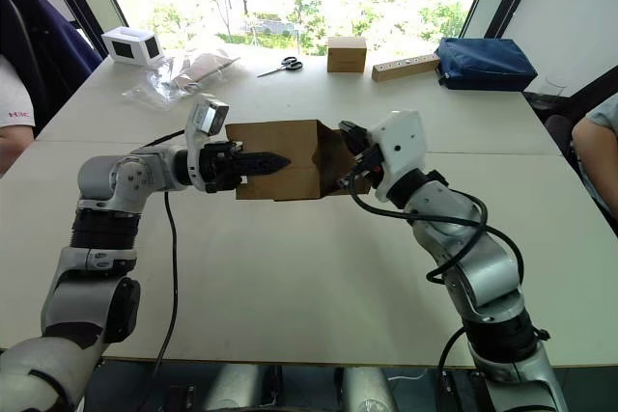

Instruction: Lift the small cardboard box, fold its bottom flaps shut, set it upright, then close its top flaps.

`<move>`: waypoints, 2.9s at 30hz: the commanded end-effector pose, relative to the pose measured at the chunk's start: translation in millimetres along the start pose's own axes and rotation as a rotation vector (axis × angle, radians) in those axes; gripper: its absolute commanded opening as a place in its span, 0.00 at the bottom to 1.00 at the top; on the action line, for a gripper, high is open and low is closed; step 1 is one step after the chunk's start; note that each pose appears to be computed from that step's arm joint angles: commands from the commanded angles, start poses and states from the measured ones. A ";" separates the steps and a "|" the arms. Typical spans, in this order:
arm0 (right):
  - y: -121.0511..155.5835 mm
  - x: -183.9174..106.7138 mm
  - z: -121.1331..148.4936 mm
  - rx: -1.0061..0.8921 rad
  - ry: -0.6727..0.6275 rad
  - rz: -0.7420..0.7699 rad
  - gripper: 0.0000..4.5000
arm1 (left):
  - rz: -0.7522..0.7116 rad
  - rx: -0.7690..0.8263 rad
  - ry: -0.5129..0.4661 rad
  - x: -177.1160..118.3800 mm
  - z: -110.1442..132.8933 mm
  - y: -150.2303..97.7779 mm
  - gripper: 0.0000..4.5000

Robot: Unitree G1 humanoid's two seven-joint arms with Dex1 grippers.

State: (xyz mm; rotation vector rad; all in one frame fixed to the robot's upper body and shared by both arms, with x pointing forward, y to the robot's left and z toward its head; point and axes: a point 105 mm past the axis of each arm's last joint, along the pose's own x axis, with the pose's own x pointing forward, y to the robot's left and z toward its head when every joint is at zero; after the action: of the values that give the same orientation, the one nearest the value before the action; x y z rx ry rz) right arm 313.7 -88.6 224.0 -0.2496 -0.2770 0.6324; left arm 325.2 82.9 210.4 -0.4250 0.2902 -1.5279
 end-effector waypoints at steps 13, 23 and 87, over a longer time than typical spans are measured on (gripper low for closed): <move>14.2 -4.0 17.4 -0.097 -0.067 0.100 0.00 | -0.057 0.026 0.036 -1.1 2.9 -10.9 0.01; -0.3 -55.6 15.2 -0.039 -0.018 -0.053 0.00 | -0.019 0.048 -0.020 -11.8 21.1 -7.8 0.01; -41.4 -62.3 -5.9 1.157 -0.343 0.090 0.99 | -0.168 0.035 -0.072 12.6 34.5 -42.9 0.00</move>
State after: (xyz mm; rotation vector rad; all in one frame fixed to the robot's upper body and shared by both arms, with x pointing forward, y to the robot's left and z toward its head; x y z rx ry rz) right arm 298.8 -168.4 204.0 0.8441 -0.1403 0.7223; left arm 307.3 73.9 245.2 -0.5046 0.2451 -1.6408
